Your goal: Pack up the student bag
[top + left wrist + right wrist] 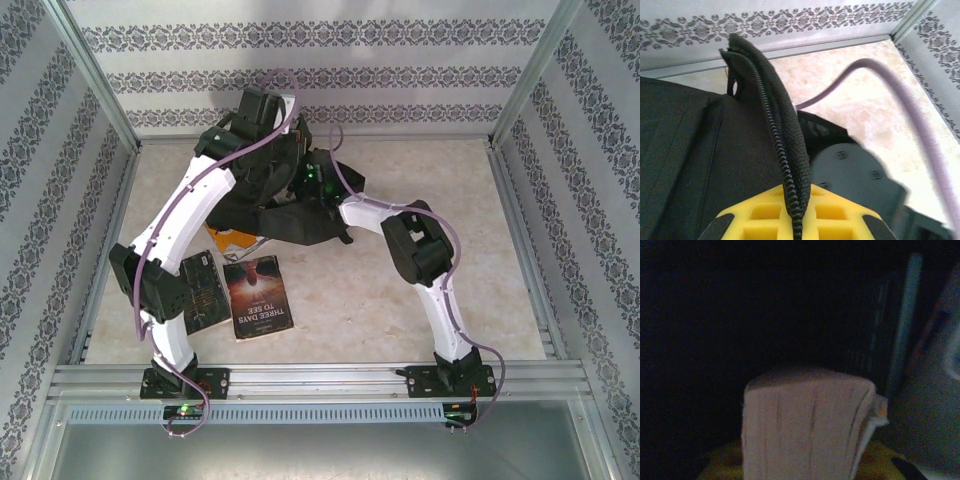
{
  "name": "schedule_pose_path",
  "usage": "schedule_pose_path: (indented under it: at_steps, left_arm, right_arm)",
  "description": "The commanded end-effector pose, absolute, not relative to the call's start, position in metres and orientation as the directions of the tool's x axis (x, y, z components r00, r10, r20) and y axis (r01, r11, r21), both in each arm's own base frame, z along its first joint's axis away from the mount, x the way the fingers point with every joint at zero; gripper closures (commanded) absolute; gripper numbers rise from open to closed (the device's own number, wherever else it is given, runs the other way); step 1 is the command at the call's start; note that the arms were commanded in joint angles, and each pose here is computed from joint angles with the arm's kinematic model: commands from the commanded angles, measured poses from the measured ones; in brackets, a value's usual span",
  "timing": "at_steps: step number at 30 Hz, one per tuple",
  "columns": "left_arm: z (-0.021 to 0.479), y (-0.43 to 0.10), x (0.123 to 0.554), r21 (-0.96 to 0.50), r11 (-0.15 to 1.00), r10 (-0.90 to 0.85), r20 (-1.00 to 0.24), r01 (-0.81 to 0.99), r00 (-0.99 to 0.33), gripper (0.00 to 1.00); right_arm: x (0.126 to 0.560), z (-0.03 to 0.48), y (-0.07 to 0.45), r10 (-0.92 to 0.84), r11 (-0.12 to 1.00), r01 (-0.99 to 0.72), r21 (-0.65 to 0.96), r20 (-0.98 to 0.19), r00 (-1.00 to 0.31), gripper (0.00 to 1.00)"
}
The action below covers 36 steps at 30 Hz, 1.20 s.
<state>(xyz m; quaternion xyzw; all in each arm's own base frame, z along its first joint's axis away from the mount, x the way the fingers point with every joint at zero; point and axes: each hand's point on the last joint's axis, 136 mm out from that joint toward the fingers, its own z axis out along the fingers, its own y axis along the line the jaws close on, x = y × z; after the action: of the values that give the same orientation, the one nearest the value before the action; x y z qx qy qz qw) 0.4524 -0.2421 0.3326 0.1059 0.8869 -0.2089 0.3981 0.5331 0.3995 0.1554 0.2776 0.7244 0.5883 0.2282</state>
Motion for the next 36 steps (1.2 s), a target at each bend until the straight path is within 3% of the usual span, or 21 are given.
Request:
schedule_pose_path:
  at_steps: [1, 5, 10, 12, 14, 15, 20, 26, 30, 32, 36]
  left_arm:
    - [0.399, -0.278, 0.446, -0.36, 0.756, -0.008, -0.84, 0.546, -0.543, 1.0]
    - [0.41, -0.303, 0.442, -0.389, 0.675, 0.022, -0.839, 0.627, -0.544, 1.0]
    - [0.402, -0.318, 0.44, -0.334, 0.671, 0.088, -0.851, 0.662, -0.518, 1.0]
    - [0.389, -0.319, 0.446, -0.332, 0.682, 0.098, -0.841, 0.651, -0.532, 1.0]
    - [0.37, -0.321, 0.455, -0.322, 0.701, 0.118, -0.828, 0.636, -0.549, 1.0]
    - [0.36, -0.323, 0.459, -0.321, 0.706, 0.128, -0.818, 0.631, -0.56, 1.0]
    - [0.306, -0.33, 0.484, -0.329, 0.752, 0.148, -0.76, 0.571, -0.633, 1.0]
    - [0.267, -0.326, 0.512, -0.313, 0.818, 0.116, -0.732, 0.482, -0.672, 1.0]
    - [0.25, -0.34, 0.518, -0.389, 0.799, 0.078, -0.688, 0.459, -0.721, 0.99]
    - [0.242, -0.348, 0.515, -0.43, 0.779, 0.073, -0.661, 0.456, -0.747, 0.89]
    - [0.251, -0.357, 0.5, -0.48, 0.742, 0.07, -0.639, 0.468, -0.766, 0.55]
  right_arm:
    - [0.557, 0.21, 0.404, 0.734, 0.043, -0.05, 0.998, -0.066, -0.676, 0.99]
    - [0.575, 0.232, 0.384, 0.784, 0.014, -0.109, 0.994, -0.079, -0.616, 0.93]
    - [0.589, 0.258, 0.336, 0.832, 0.078, -0.164, 0.983, -0.155, -0.532, 0.87]
    - [0.596, 0.257, 0.316, 0.834, 0.111, -0.172, 0.979, -0.186, -0.519, 0.74]
    - [0.601, 0.249, 0.301, 0.822, 0.158, -0.169, 0.973, -0.224, -0.523, 0.5]
    - [0.603, 0.245, 0.295, 0.807, 0.18, -0.171, 0.969, -0.245, -0.537, 0.43]
    - [0.585, 0.213, 0.259, 0.737, 0.318, -0.083, 0.944, -0.302, -0.605, 0.2]
    - [0.522, 0.17, 0.191, 0.648, 0.626, 0.125, 0.77, -0.425, -0.632, 0.19]
    - [0.479, 0.166, 0.138, 0.644, 0.73, 0.26, 0.632, -0.508, -0.571, 0.21]
    - [0.463, 0.174, 0.121, 0.635, 0.753, 0.275, 0.597, -0.551, -0.541, 0.21]
    - [0.433, 0.195, 0.098, 0.583, 0.808, 0.286, 0.516, -0.625, -0.52, 0.21]
